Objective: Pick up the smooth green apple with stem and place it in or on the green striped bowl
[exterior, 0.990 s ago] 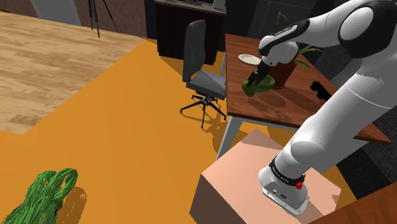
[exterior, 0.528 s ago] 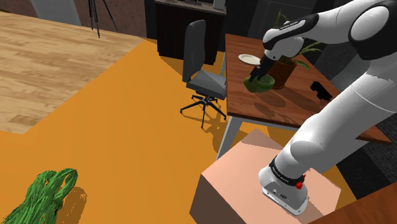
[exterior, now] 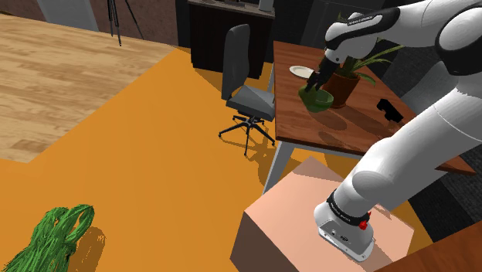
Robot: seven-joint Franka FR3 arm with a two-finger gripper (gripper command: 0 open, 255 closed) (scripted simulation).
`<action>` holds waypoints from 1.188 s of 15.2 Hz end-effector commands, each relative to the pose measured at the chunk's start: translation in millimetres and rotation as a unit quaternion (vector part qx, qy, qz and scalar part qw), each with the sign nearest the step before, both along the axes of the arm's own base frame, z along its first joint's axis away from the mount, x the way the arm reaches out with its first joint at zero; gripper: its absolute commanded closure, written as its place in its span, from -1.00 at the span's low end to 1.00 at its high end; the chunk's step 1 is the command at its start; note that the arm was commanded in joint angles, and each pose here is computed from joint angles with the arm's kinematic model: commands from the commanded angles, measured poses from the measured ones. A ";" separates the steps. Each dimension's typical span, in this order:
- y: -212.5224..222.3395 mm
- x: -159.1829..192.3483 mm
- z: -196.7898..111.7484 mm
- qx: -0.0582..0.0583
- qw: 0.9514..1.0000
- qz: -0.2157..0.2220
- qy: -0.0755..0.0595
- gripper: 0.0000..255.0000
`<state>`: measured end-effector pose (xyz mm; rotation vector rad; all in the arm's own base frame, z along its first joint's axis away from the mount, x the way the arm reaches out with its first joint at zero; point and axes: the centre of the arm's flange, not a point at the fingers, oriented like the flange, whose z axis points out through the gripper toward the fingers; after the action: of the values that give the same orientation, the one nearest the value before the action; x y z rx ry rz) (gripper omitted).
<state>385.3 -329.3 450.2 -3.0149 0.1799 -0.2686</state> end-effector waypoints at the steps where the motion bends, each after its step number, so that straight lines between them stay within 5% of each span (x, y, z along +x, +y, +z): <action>1: -1.0 0.1 9.9 0.000 1.000 0.000 0.000 1.00; 14: -1.0 0.1 76.0 0.000 1.000 0.000 0.000 1.00; 18: -52.5 -5.0 86.6 0.000 1.000 0.000 0.000 1.00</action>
<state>379.6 -369.1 536.9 -3.0137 0.1837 -0.2670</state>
